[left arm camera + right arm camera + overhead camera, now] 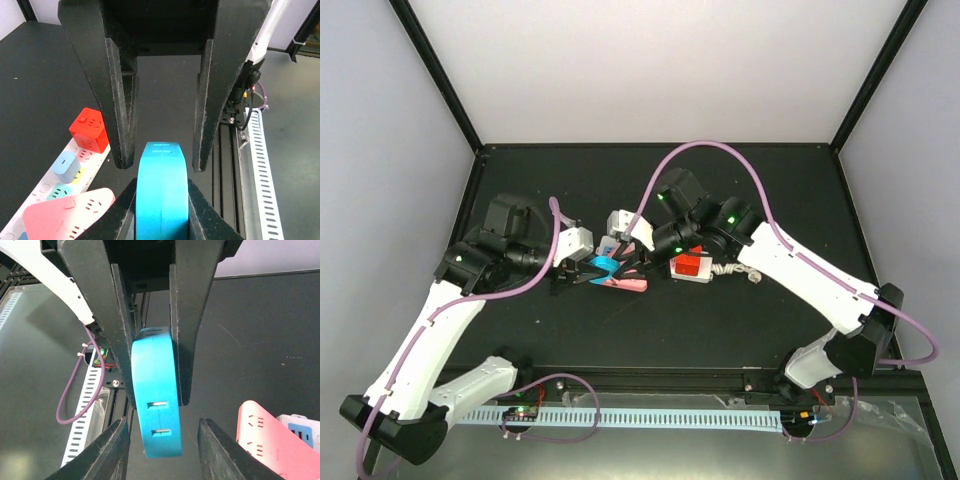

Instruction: Pull the plug off the socket

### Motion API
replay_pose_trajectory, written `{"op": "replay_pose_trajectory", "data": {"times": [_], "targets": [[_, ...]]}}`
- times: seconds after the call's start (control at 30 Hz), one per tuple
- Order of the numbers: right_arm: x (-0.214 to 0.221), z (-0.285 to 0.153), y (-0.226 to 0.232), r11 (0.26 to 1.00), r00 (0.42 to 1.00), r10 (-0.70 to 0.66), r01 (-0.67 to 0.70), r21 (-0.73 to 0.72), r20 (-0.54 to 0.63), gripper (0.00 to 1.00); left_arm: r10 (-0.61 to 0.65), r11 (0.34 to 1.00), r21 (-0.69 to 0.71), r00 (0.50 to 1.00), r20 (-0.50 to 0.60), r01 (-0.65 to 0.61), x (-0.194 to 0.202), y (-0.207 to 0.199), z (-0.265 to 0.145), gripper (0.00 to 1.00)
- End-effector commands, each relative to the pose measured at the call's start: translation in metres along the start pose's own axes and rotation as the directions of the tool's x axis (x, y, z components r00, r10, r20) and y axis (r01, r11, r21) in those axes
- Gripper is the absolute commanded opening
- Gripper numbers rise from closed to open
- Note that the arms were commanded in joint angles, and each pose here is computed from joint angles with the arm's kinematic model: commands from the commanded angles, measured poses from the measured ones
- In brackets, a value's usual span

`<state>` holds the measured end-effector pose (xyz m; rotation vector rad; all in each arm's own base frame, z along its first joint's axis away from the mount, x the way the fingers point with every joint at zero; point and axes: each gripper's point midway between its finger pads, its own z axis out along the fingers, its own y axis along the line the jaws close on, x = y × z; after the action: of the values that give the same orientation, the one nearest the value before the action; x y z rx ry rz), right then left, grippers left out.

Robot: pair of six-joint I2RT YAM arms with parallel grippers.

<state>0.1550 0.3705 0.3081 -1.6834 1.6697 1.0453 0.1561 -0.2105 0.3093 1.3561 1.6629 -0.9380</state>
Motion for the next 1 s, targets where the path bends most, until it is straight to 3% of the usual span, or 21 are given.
{"op": "replay_pose_trajectory", "data": {"times": [0.0,0.3,0.6,0.8,0.97], "targets": [[-0.009,0.002,-0.004,1.0,1.0,-0.008,0.008,0.017,0.011,0.41,0.006,0.999,0.034,0.998,0.061,-0.009,-0.012,-0.004,-0.003,0.05],[-0.007,0.003,-0.007,1.0,1.0,-0.008,0.008,0.027,0.001,0.26,-0.01,0.999,0.044,0.996,0.084,0.007,-0.009,-0.004,-0.003,0.07],[-0.007,-0.008,-0.001,0.998,1.0,-0.028,0.028,0.05,0.001,0.12,0.001,0.997,-0.074,1.0,0.023,0.001,0.011,0.001,-0.01,0.32],[-0.002,-0.014,0.005,0.998,0.999,-0.044,0.044,0.051,0.0,0.09,-0.001,0.994,-0.108,1.0,-0.004,0.001,0.022,-0.001,-0.013,0.32],[-0.003,-0.02,0.013,0.997,0.998,-0.065,0.064,0.037,0.013,0.09,-0.022,0.996,-0.089,1.0,-0.004,0.021,0.021,-0.002,-0.012,0.26]]}}
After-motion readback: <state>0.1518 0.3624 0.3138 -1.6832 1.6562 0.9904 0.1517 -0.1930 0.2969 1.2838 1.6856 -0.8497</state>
